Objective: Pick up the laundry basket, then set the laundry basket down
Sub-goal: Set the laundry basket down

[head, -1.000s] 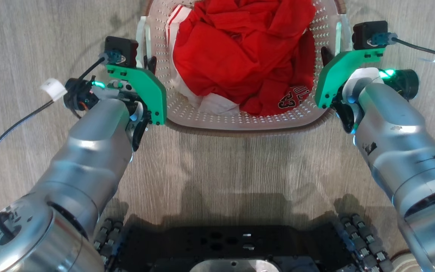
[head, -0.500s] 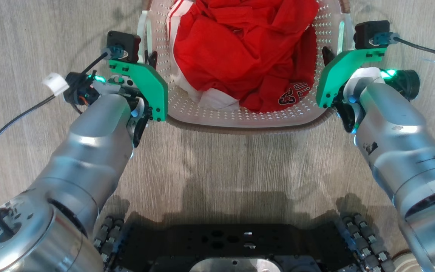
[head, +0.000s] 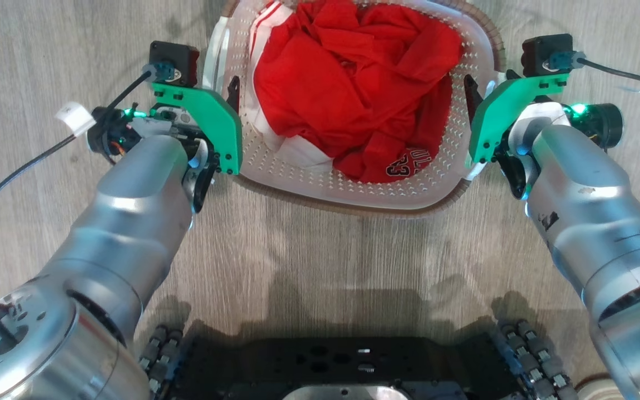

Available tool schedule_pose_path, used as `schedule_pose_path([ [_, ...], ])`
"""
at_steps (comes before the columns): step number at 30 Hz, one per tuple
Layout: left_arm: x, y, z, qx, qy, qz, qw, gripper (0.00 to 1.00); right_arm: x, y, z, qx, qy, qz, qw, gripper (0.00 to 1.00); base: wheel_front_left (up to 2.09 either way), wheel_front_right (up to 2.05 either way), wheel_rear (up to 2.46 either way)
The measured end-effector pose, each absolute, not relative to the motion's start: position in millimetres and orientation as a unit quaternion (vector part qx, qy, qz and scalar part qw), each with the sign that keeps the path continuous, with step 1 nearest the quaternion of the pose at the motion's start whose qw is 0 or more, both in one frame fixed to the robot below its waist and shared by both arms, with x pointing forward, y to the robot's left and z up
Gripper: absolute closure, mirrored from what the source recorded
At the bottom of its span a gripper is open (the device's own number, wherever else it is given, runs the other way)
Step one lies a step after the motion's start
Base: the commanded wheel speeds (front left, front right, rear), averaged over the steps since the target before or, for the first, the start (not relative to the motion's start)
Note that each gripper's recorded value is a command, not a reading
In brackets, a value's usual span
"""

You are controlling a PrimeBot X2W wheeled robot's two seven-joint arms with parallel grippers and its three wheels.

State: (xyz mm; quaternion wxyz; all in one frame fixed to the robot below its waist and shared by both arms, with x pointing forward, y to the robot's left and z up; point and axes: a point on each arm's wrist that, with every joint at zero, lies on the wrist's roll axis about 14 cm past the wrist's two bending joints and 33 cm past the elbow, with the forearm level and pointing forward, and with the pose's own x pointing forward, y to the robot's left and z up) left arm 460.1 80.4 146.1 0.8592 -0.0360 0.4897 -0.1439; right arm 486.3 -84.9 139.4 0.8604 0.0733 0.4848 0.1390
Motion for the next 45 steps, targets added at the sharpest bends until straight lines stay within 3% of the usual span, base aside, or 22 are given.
schedule_pose_path([
  [23, 499, 81, 235, -0.046, 0.376, -0.131, 0.916, 0.00, 531, -91, 240, 0.057, 0.355, 0.143, 0.922, 0.00, 0.00, 0.00, 0.00],
  [30, 491, 83, 271, -0.049, 0.331, -0.130, 0.933, 0.00, 519, -89, 271, 0.055, 0.329, 0.150, 0.931, 0.00, 0.00, 0.00, 0.00],
  [35, 475, 90, 308, -0.061, 0.283, -0.115, 0.950, 0.00, 531, -87, 334, 0.080, 0.242, 0.144, 0.956, 0.00, 0.00, 0.00, 0.00],
  [45, 446, 103, 377, -0.061, 0.176, -0.090, 0.978, 0.00, 480, -102, 387, 0.107, 0.167, 0.123, 0.972, 0.00, 0.00, 0.00, 0.00],
])
